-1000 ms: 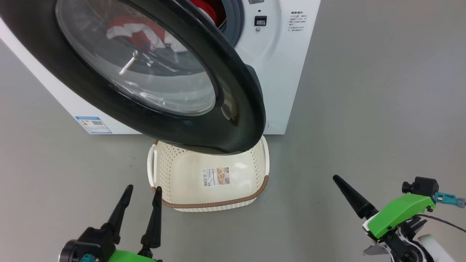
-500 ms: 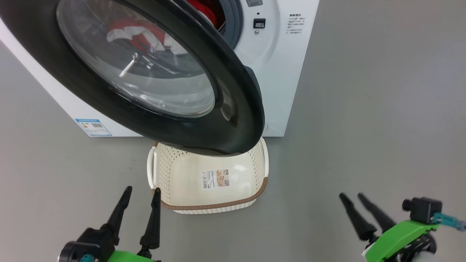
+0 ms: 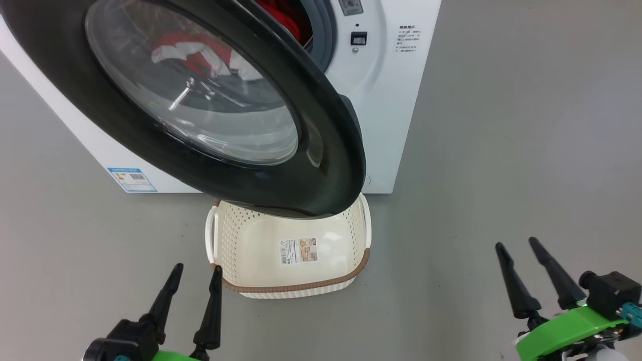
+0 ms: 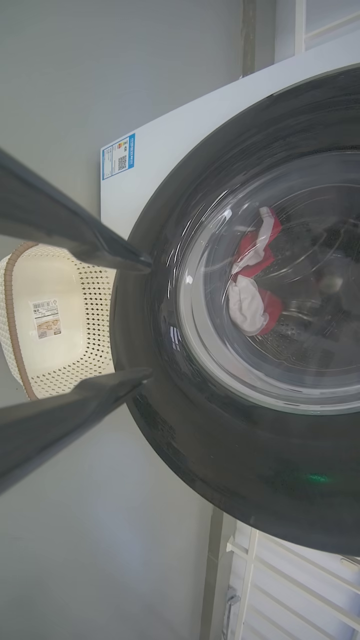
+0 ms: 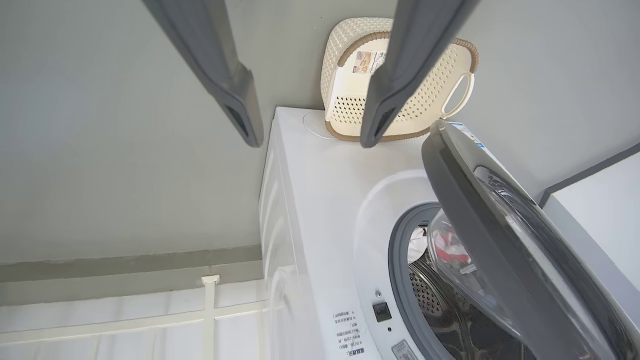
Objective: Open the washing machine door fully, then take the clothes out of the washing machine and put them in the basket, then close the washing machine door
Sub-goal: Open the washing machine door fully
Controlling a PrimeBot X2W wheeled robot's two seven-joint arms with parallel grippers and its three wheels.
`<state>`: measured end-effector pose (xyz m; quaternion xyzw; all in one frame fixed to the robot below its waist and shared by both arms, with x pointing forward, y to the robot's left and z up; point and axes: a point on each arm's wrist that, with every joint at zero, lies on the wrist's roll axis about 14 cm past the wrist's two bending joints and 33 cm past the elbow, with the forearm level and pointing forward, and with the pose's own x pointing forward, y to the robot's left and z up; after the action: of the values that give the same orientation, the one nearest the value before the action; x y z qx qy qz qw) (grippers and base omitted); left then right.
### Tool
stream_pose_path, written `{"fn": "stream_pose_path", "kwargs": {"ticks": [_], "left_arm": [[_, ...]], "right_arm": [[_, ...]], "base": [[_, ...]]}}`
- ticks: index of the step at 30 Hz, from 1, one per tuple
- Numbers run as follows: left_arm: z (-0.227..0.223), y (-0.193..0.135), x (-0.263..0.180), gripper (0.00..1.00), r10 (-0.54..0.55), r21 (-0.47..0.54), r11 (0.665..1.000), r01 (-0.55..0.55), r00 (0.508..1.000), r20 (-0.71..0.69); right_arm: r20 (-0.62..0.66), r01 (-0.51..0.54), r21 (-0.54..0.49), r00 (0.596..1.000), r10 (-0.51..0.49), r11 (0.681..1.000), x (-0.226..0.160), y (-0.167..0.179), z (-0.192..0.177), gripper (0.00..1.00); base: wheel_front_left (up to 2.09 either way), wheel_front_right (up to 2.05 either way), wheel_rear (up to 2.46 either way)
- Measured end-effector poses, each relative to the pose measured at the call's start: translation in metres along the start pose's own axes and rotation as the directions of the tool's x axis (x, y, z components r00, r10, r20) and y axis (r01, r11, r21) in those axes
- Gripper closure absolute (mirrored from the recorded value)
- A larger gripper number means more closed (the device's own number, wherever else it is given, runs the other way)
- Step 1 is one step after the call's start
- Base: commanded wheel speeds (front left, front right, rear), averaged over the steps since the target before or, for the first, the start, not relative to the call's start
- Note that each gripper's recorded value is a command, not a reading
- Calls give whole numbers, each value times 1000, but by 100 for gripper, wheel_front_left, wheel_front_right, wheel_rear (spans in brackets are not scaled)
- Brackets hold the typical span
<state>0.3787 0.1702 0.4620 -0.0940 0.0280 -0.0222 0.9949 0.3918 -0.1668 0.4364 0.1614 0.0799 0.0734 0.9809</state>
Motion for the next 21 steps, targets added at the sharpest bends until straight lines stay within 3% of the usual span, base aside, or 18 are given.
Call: {"fn": "stream_pose_path", "kwargs": {"ticks": [8,21], "left_arm": [[2,1,-2,0,3,0,1000,-3,1000,6],[2,2,-2,0,5,1,1000,-5,1000,5]], "right_arm": [[65,56,-59,997,-52,997,-11,-8,14,0],[66,92,-60,994,-88,994,-15,-12,11,0]], "base": [[0,0,0],[0,0,0]]}}
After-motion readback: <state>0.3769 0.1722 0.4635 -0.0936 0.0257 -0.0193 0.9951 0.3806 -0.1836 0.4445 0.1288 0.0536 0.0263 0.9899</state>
